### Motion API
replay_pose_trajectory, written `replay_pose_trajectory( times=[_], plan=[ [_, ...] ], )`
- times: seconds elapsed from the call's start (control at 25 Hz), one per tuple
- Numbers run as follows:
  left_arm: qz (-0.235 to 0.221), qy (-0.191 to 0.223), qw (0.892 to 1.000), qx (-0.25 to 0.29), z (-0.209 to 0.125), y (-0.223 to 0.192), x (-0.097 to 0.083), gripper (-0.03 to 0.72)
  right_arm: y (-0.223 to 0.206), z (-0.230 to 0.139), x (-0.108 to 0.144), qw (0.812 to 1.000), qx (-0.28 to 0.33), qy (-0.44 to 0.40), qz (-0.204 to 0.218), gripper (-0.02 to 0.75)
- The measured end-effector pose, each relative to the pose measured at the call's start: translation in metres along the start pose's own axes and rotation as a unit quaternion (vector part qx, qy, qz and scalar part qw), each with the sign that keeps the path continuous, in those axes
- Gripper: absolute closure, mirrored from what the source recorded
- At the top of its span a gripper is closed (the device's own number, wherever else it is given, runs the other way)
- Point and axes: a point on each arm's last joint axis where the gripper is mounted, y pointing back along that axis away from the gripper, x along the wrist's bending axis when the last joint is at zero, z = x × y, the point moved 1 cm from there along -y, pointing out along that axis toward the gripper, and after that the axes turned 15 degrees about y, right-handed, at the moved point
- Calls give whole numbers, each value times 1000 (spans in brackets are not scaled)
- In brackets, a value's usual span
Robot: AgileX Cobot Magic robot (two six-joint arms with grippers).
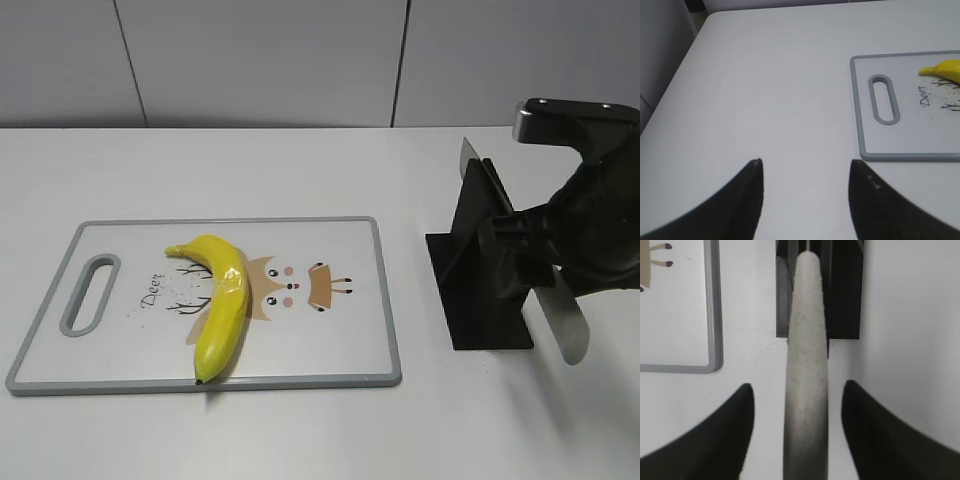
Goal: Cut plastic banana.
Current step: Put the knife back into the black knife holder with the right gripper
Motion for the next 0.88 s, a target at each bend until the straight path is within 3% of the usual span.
replay_pose_trajectory(
  times=[0.08,0.2,0.36,0.6,0.88],
  plan=[
    [0,0,1000,0,0,0,0,185,0,0,0,1000,0,5,0,204],
    [0,0,1000,0,0,0,0,185,0,0,0,1000,0,18,0,101],
    [0,0,1000,0,0,0,0,185,15,-1,2,999,-24,44,16,83],
    [0,0,1000,0,0,0,0,185,72,-15,0,982,-125,136,26,85],
    [0,0,1000,0,0,0,0,185,87,-87,-15,969,-172,174,22,105]
  ],
)
